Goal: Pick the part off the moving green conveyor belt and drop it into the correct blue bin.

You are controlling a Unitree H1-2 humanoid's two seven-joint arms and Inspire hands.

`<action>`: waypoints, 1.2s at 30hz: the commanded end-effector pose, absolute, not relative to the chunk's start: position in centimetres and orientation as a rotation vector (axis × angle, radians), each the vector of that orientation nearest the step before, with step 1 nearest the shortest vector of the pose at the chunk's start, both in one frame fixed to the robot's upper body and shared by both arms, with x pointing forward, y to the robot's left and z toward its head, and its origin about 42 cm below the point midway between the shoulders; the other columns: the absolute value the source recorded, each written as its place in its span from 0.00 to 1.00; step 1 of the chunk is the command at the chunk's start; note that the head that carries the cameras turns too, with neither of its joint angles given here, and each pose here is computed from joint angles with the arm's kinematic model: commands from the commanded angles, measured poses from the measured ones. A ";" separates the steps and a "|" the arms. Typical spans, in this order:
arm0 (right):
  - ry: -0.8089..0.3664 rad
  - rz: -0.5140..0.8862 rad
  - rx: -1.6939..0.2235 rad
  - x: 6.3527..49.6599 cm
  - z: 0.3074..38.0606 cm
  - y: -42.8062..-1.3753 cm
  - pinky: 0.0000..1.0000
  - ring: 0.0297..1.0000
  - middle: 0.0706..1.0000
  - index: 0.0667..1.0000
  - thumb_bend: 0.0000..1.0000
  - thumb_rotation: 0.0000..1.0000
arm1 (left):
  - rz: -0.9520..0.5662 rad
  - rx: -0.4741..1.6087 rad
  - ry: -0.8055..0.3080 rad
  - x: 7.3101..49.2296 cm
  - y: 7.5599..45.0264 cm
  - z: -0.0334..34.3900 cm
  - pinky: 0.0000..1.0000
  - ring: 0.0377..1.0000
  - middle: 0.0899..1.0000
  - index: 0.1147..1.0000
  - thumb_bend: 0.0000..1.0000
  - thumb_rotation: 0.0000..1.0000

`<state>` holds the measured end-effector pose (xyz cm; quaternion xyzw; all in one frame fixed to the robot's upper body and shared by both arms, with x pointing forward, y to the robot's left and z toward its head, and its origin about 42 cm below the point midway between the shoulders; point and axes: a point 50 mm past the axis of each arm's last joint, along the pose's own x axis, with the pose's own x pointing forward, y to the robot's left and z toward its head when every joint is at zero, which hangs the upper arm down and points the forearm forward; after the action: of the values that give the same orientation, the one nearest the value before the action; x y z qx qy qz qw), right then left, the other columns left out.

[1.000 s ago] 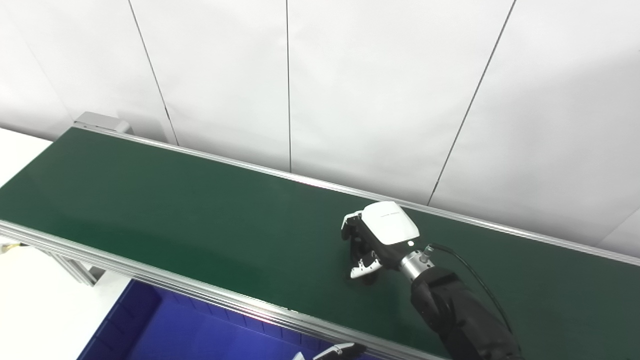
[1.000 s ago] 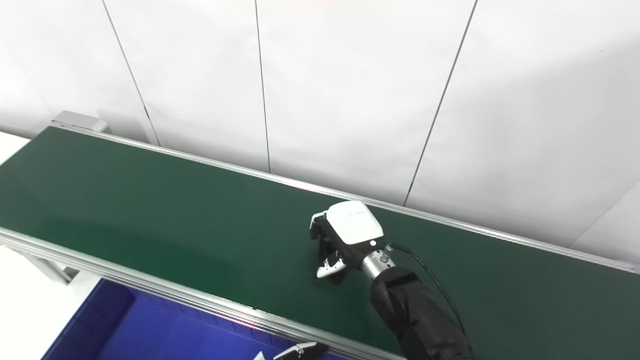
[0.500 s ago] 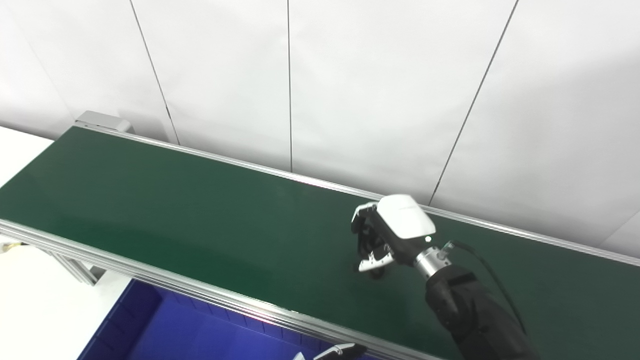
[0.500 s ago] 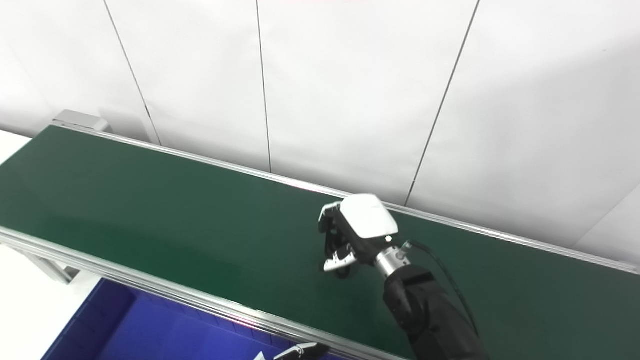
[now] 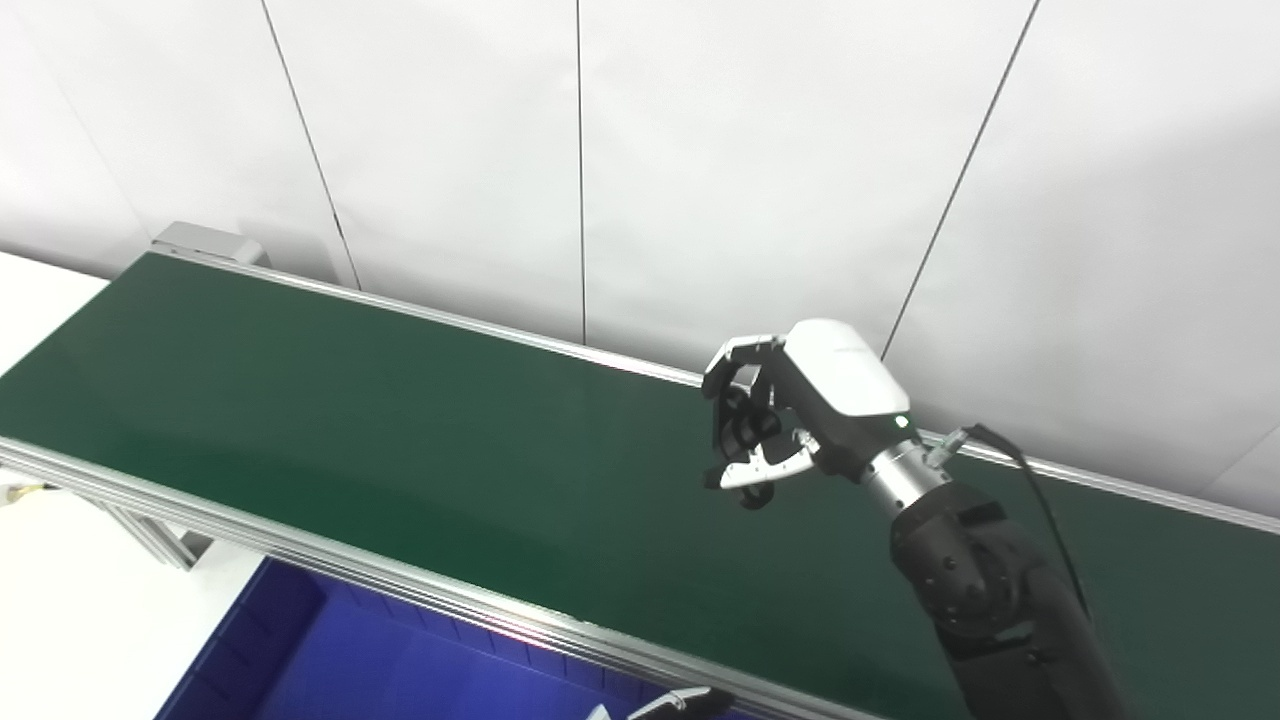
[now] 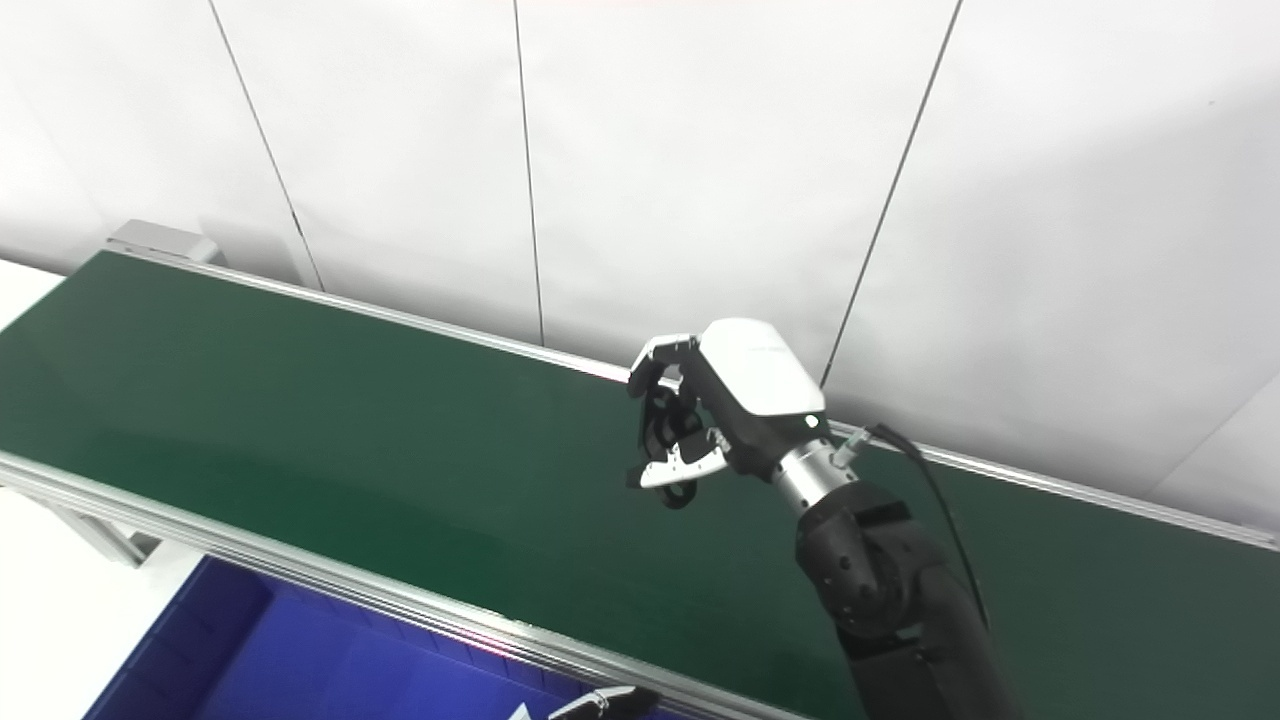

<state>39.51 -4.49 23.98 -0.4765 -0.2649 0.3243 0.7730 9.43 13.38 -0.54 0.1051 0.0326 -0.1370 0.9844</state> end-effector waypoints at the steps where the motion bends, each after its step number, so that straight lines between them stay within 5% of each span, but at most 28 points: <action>1: -0.607 0.670 -0.998 39.1 26.4 -4.7 0.32 0.39 0.43 0.51 0.50 0.00 | -0.317 0.150 0.052 7.7 10.5 0.3 0.76 0.82 0.82 0.79 1.00 0.93; 10: -0.593 0.624 -0.973 36.6 27.2 -8.0 0.32 0.41 0.48 0.49 0.50 0.00 | -0.306 0.173 0.036 7.0 12.7 1.3 0.77 0.85 0.86 0.82 1.00 0.96; 25: -0.501 0.547 -0.975 31.5 26.8 -13.8 0.33 0.40 0.46 0.50 0.50 0.00 | -0.297 0.200 -0.003 6.4 16.9 3.9 1.00 0.98 0.93 0.94 1.00 1.00; 36: -0.338 0.472 -0.984 26.8 25.3 -18.9 0.34 0.41 0.45 0.49 0.50 0.00 | -0.286 0.164 -0.010 6.3 18.7 6.4 0.94 0.94 0.90 0.93 0.99 1.00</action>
<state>27.24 -18.33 24.04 -0.4638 -0.1468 0.2402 0.8400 6.43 18.58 5.50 0.0917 0.0079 -0.1406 0.9858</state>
